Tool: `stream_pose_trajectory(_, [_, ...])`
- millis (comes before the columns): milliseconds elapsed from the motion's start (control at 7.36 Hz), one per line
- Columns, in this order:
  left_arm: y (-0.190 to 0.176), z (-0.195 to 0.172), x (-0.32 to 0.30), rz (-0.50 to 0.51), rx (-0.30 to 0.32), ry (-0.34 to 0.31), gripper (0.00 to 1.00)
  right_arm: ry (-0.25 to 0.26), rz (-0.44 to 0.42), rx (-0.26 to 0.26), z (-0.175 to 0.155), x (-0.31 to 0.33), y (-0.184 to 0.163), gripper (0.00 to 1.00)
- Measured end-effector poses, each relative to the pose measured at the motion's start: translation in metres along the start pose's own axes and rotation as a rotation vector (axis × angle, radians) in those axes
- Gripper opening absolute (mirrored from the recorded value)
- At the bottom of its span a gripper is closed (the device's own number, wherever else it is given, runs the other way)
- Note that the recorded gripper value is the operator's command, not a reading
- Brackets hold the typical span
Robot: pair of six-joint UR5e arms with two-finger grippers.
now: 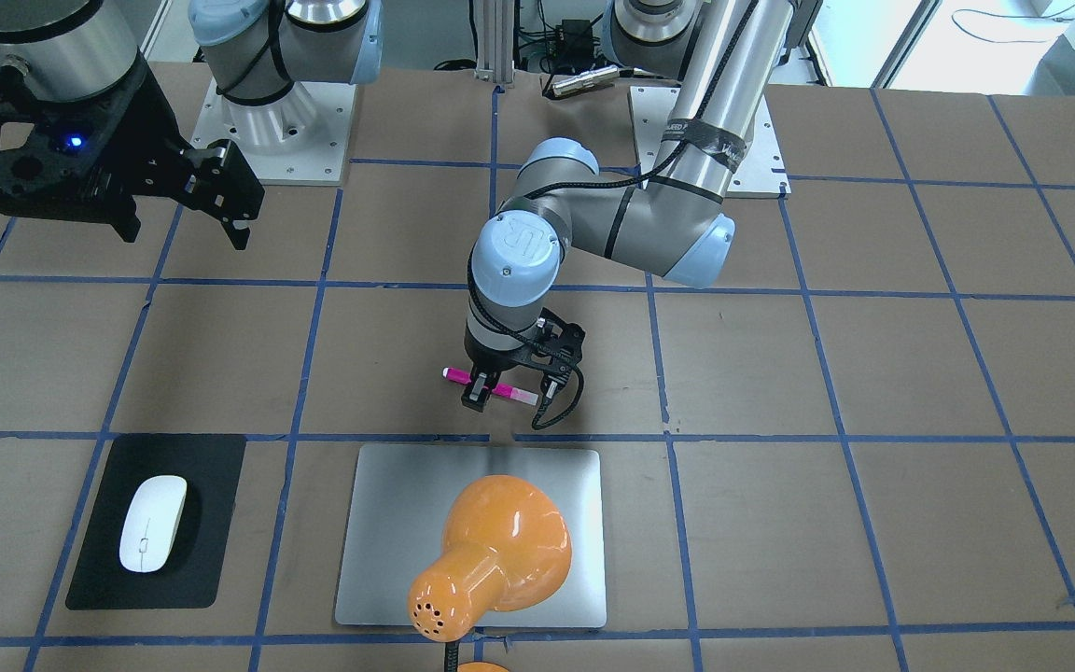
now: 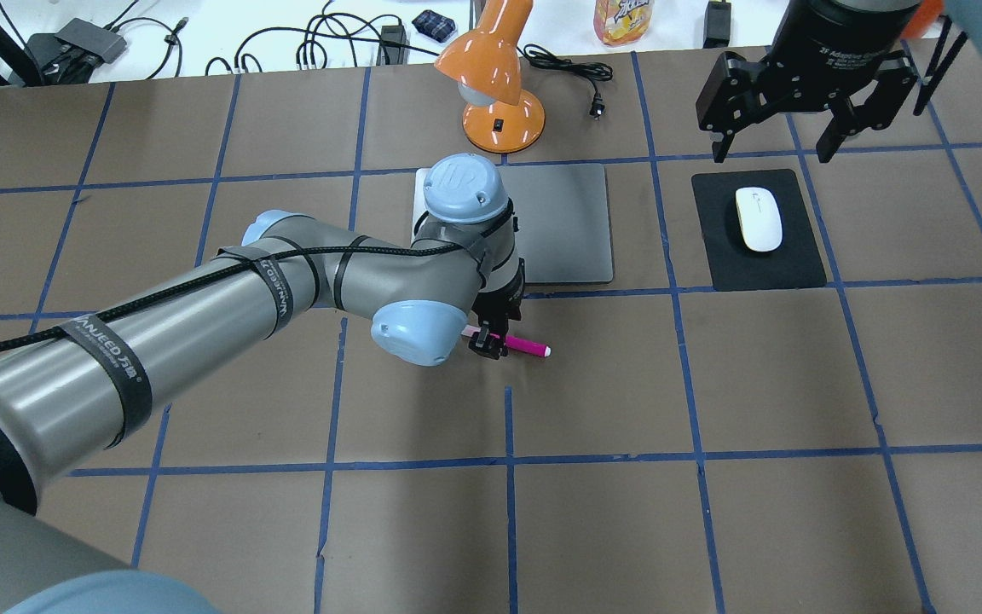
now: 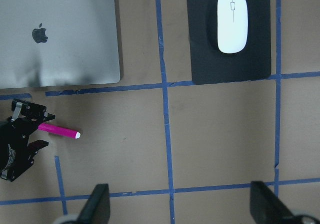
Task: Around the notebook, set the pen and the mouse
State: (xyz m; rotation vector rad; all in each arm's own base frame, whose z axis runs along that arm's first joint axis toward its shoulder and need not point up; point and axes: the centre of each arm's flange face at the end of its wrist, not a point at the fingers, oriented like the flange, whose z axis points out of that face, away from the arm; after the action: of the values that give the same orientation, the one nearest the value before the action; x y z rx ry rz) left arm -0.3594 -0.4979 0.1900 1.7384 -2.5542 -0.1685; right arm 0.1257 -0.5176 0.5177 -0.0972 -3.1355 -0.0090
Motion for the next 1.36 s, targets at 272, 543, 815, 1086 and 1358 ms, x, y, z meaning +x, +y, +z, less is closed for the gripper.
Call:
stream_pose_trajectory(272, [-0.019, -0.019, 0.004, 0.142, 0.004, 0.024, 1.00, -0.024, 0.000, -0.004, 0.002, -0.003, -0.005, 1.00])
stream_pose_trajectory(543, [-0.073, -0.048, 0.011, 0.325, 0.019, 0.060, 1.00, -0.029, 0.000, -0.009, 0.002, -0.003, -0.003, 1.00])
stream_pose_trajectory(815, [-0.145, -0.080, 0.008, 0.549, 0.042, 0.074, 1.00, -0.025, 0.001, -0.018, 0.004, -0.003, -0.002, 1.00])
stream_pose_trajectory(1086, [-0.207, -0.123, -0.003, 0.726, 0.075, 0.093, 1.00, -0.024, 0.000, -0.019, 0.007, -0.002, -0.002, 1.00])
stream_pose_trajectory(1358, [-0.245, -0.173, -0.023, 0.890, 0.112, 0.035, 1.00, -0.023, -0.002, -0.019, 0.008, -0.002, -0.002, 1.00])
